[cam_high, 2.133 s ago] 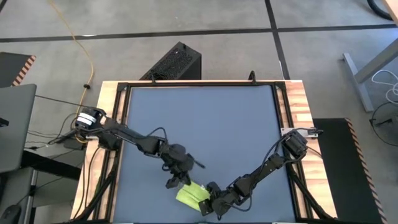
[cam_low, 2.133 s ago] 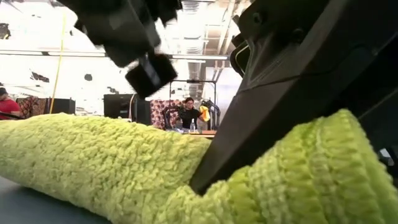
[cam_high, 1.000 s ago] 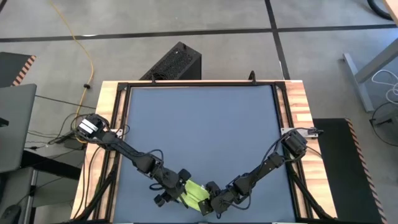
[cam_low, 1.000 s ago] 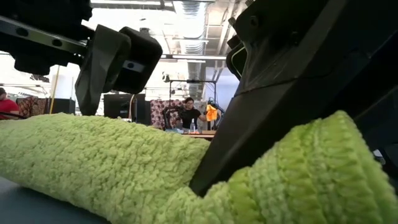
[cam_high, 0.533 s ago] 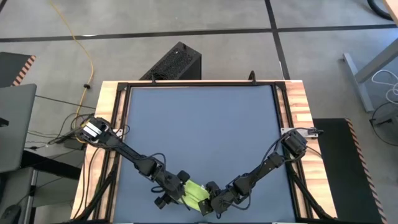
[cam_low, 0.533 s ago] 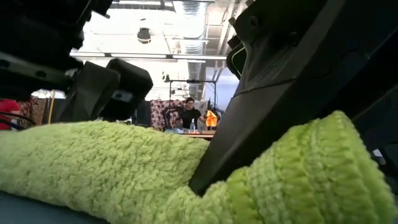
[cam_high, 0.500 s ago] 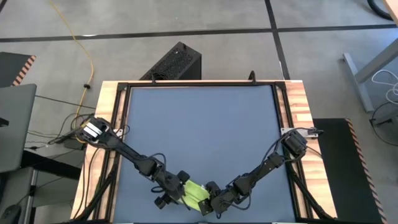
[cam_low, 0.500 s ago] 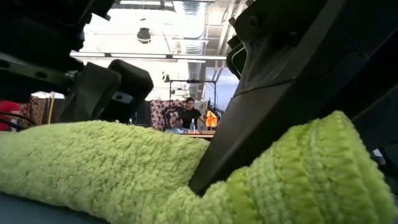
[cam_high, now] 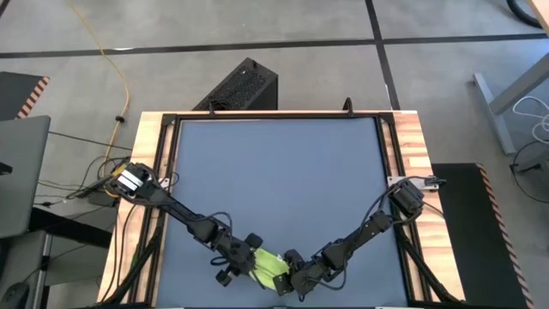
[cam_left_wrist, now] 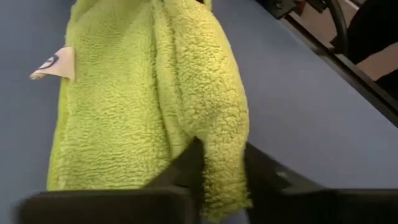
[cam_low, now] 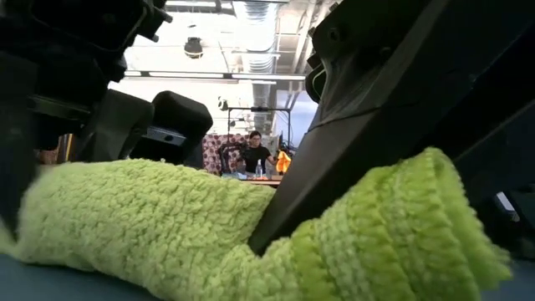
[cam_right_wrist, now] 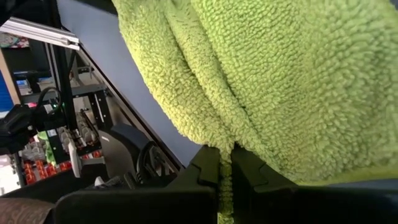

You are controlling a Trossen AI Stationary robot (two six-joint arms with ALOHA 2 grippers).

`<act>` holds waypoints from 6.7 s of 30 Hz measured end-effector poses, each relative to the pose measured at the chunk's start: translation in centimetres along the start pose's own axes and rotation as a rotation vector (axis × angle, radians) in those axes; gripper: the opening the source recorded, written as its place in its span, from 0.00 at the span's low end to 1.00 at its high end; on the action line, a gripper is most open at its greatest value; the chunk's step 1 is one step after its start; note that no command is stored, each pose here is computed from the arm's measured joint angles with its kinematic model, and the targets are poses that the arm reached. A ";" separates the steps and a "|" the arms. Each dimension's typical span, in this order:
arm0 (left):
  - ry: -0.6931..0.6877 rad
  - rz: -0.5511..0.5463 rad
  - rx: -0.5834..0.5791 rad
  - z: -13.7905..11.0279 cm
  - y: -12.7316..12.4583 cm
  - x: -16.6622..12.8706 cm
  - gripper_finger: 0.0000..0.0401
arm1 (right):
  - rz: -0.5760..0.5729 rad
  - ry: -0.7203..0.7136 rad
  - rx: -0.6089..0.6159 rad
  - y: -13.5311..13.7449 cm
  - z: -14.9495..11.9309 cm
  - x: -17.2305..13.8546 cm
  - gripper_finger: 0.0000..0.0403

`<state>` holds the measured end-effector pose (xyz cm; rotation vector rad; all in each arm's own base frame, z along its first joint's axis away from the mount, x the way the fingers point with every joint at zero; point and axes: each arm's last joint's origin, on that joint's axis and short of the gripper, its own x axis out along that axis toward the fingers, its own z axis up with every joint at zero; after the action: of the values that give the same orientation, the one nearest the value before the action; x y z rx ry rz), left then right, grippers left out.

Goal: Roll towel
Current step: Roll the green towel

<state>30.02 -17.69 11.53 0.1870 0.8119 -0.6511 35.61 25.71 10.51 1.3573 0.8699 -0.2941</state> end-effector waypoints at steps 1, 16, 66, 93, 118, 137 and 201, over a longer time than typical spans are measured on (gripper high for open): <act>0.000 -0.006 -0.007 0.0 0.0 0.0 0.11 | 0.000 0.002 0.002 0.0 -0.1 0.0 0.08; 0.076 -0.329 -0.394 -1.4 4.9 -1.5 0.01 | 0.047 -0.067 0.100 -0.3 -1.9 -0.4 0.08; -0.105 -0.143 -0.296 1.1 3.9 -2.3 0.00 | -0.006 -0.100 0.203 0.0 1.3 0.1 0.08; 0.014 -0.155 -0.434 -0.7 4.2 -0.6 0.00 | 0.018 -0.102 0.041 1.3 0.8 -1.8 0.19; 0.049 -0.246 -0.648 -1.0 5.0 -1.0 0.00 | 0.073 -0.151 -0.507 4.0 -2.6 -7.9 0.58; 0.043 -0.259 -0.839 -1.6 8.1 -2.0 0.00 | -0.042 -0.159 -1.636 3.2 -1.6 -5.5 0.58; -0.293 -0.218 -0.060 3.6 6.2 -9.1 0.19 | 0.068 -0.271 -0.392 -3.7 -1.7 -2.8 0.05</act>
<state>31.31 -9.95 20.07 -0.0523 0.5721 -0.8357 30.72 25.66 9.78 0.9538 0.6143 -0.2339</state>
